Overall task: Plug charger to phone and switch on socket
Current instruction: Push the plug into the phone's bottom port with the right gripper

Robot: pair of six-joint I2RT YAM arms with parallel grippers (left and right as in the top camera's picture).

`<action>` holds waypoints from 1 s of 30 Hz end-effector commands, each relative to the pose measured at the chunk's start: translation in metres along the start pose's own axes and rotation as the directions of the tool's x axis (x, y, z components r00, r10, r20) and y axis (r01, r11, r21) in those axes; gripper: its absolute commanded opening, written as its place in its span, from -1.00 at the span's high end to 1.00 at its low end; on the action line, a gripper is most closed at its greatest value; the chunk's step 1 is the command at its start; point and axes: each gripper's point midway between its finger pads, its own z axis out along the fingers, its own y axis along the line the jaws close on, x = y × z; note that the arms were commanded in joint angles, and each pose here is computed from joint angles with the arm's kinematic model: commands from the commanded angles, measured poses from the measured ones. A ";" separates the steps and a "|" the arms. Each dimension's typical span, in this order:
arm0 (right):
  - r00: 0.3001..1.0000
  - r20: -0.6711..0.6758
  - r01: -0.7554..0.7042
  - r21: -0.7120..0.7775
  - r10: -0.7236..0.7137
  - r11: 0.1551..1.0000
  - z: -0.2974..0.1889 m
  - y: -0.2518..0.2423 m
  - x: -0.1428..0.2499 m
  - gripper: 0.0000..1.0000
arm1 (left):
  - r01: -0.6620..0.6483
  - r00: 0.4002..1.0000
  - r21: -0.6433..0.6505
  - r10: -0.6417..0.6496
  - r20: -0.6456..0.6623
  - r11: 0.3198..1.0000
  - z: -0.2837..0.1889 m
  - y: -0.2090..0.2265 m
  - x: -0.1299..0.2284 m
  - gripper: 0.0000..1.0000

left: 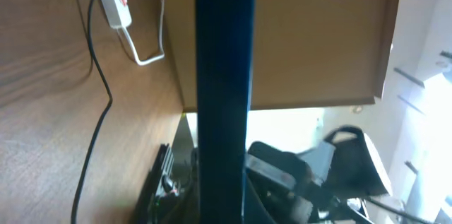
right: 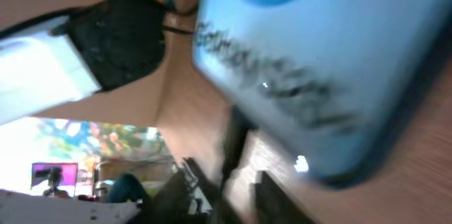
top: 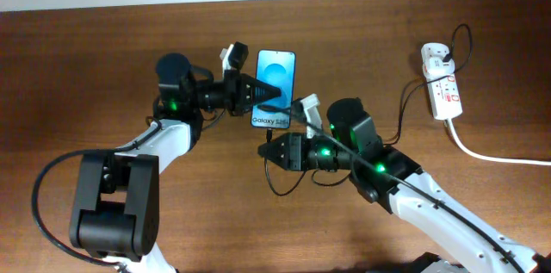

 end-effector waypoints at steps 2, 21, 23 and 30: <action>1.000 -0.014 0.021 0.043 -0.021 0.999 -0.007 -0.006 0.005 0.04 | -0.074 0.997 0.008 0.074 -0.010 0.997 -0.003 -0.015 0.000 1.00; 0.938 0.239 0.104 0.494 -0.250 0.863 -0.011 0.005 -0.012 -0.28 | -0.074 0.997 0.001 0.074 0.020 0.997 -0.003 -0.014 -0.005 1.00; 0.938 0.241 0.107 0.484 -0.249 0.869 -0.005 0.005 -0.014 -0.19 | -0.074 0.997 0.001 0.074 0.020 0.997 -0.003 -0.014 -0.005 1.00; 0.941 0.238 0.107 0.467 -0.242 0.878 0.000 0.007 -0.014 0.34 | -0.085 0.996 0.001 0.085 0.020 0.996 -0.003 -0.014 -0.005 1.00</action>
